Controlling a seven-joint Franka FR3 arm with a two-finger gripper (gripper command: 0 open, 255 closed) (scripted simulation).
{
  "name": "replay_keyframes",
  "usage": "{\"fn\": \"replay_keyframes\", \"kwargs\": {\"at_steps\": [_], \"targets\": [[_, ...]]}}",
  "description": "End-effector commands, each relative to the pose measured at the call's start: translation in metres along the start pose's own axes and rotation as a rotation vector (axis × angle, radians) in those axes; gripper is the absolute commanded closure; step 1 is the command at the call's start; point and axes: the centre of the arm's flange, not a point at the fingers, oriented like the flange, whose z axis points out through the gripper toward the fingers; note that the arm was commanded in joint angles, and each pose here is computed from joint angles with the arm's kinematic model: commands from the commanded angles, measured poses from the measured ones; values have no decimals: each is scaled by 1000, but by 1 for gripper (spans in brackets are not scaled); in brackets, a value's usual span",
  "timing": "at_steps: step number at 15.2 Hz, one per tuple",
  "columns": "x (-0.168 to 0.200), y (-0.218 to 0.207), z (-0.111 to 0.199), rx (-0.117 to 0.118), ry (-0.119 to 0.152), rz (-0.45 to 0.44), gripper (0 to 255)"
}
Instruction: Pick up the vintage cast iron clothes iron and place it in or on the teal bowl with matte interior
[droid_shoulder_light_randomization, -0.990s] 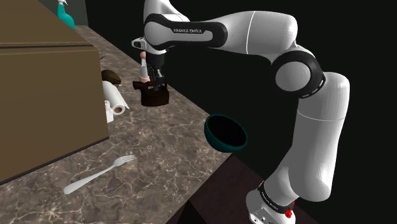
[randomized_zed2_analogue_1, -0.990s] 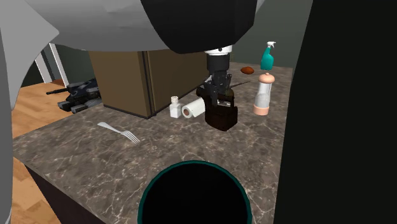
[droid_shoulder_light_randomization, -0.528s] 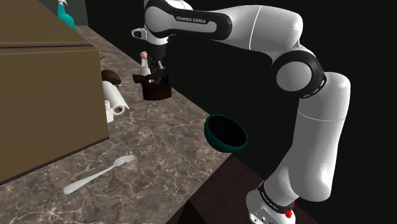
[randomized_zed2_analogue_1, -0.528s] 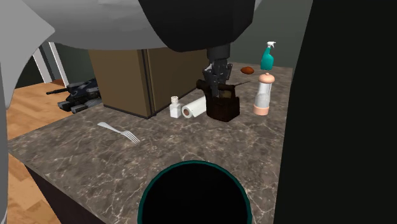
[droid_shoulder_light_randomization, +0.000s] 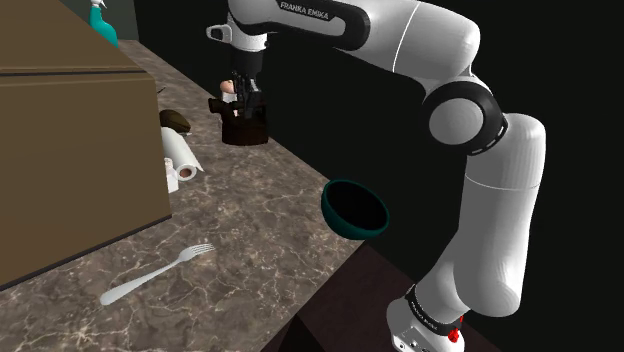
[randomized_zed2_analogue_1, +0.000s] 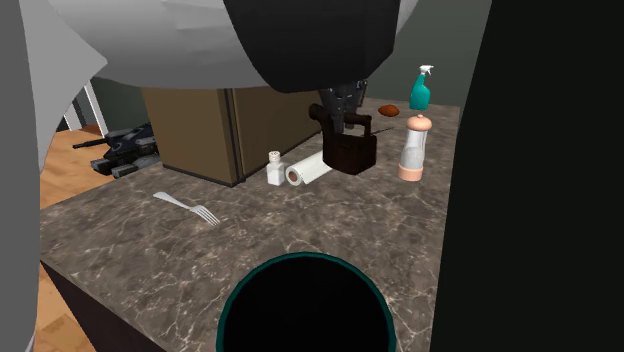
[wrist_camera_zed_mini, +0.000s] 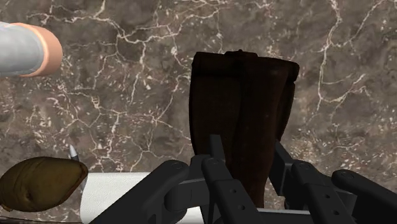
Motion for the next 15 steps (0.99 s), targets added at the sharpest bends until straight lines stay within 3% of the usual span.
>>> {"fn": "replay_keyframes", "kwargs": {"at_steps": [1,10,15], "targets": [[-1,0,-11,-1,0,0,255],[-4,0,-55,-1,0,0,255],[-38,-57,-58,-1,0,0,255]]}}
